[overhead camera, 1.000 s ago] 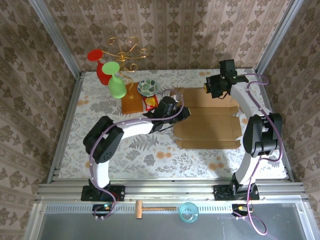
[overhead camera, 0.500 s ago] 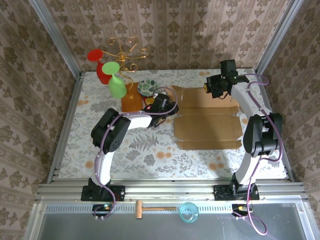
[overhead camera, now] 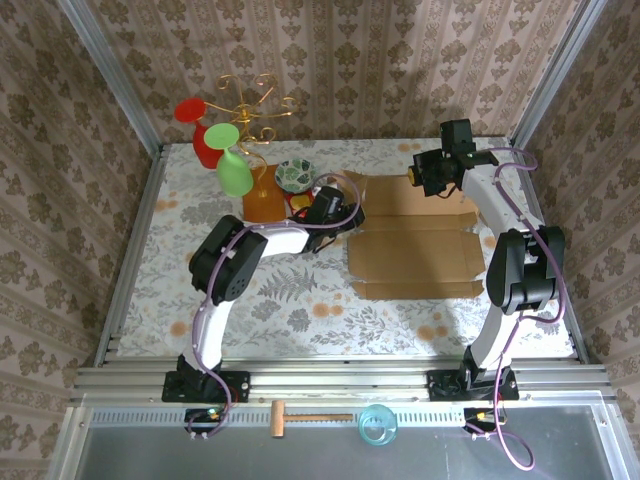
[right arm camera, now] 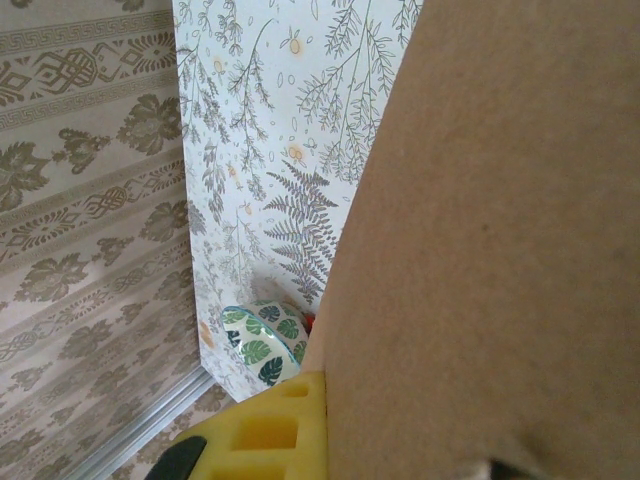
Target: Fold the paper box
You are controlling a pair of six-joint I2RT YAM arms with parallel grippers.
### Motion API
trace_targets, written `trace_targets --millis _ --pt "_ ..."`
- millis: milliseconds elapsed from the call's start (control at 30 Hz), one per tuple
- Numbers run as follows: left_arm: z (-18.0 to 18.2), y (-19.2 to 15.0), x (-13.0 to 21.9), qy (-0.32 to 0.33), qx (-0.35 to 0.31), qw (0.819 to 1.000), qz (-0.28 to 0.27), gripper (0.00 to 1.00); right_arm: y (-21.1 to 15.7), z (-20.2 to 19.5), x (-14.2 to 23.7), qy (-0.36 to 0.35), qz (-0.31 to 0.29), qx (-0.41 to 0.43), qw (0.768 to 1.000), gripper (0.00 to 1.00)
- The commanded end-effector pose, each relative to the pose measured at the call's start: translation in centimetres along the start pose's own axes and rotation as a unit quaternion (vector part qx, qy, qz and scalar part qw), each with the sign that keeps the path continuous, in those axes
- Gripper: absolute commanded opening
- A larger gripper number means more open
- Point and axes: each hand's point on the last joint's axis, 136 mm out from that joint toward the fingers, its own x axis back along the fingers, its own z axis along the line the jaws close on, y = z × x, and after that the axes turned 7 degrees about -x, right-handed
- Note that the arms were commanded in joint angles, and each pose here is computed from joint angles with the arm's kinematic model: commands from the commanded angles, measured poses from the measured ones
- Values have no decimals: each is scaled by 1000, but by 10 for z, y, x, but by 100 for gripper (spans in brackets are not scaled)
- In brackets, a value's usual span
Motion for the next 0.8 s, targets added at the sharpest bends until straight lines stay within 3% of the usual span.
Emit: trace_targets --millis 0,233,467,767 --pt "-8 -2 -7 -11 3 1000 8 50 3 -21 -6 -36 5 -22 999 0" --pt "8 -12 2 54 -19 998 23 56 3 -18 -4 -33 3 -22 999 0" --pt "-3 -4 -5 18 -13 1000 7 45 2 -20 -5 -34 6 -21 999 0" --pt "-41 8 0 -13 -36 999 -17 45 1 -25 -7 -33 9 -29 999 0"
